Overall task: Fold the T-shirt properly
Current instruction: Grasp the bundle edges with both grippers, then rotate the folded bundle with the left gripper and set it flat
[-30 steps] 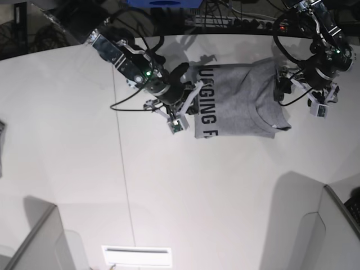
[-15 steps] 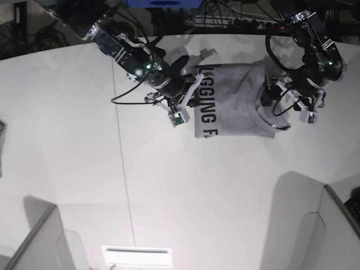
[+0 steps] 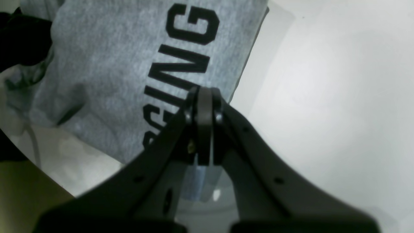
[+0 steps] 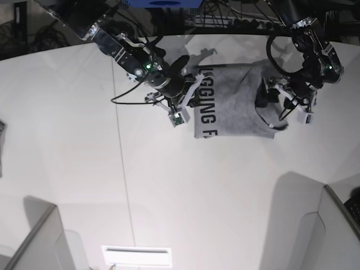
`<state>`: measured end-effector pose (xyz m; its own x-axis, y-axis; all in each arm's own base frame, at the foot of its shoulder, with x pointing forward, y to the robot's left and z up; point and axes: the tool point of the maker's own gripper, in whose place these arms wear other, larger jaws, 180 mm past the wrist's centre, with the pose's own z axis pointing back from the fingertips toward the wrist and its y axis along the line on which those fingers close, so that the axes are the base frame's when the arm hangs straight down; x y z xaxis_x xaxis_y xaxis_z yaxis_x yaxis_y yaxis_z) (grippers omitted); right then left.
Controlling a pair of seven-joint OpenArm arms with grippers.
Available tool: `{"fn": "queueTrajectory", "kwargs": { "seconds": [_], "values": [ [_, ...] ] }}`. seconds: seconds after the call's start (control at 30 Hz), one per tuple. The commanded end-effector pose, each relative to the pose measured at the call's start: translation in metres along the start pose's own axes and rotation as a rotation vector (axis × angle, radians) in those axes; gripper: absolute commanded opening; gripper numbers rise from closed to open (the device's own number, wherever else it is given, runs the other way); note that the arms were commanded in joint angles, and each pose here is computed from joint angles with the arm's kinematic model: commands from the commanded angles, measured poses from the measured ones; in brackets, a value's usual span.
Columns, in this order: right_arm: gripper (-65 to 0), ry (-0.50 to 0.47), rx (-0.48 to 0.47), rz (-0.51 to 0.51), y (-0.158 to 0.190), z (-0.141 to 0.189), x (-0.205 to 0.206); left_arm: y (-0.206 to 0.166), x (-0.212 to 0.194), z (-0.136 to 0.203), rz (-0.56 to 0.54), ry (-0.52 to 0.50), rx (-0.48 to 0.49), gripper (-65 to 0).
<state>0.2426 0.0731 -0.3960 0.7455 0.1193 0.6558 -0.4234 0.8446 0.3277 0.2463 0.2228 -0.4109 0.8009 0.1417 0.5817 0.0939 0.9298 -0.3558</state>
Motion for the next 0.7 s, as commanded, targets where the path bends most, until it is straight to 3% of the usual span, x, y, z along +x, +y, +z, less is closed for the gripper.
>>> {"fn": "queueTrajectory", "kwargs": {
  "seconds": [0.0, 0.2, 0.33, 0.4, 0.47, 0.67],
  "values": [
    [-65.0, -0.053, 0.021, 0.009, 0.007, 0.003, 0.017, -0.007, 0.002, -0.005, -0.016, -0.004, -0.026, 0.0],
    [-65.0, -0.047, 0.016, 0.001, 0.004, 0.009, 0.009, -0.012, -0.008, -0.021, 0.036, 0.025, -0.052, -1.8],
    [-65.0, -0.028, -0.031, -0.005, -0.02, 0.014, 0.0, -0.011, -0.002, -0.021, 0.009, 0.038, -0.046, -33.7],
    [-65.0, -0.034, -0.09, -0.058, -0.045, 0.02, -0.003, -0.016, 0.005, -0.028, -0.034, 0.094, -0.048, -51.5],
    [-65.0, -0.042, -0.167, -0.141, -0.076, 0.029, -0.01, -0.029, 0.007, -0.038, -0.112, 0.166, -0.065, -65.0],
    [-65.0, -0.074, -0.407, -0.359, -0.165, 0.076, -0.039, -0.084, 0.028, -0.065, -0.536, 0.324, -0.154, -65.0]
  ]
}}
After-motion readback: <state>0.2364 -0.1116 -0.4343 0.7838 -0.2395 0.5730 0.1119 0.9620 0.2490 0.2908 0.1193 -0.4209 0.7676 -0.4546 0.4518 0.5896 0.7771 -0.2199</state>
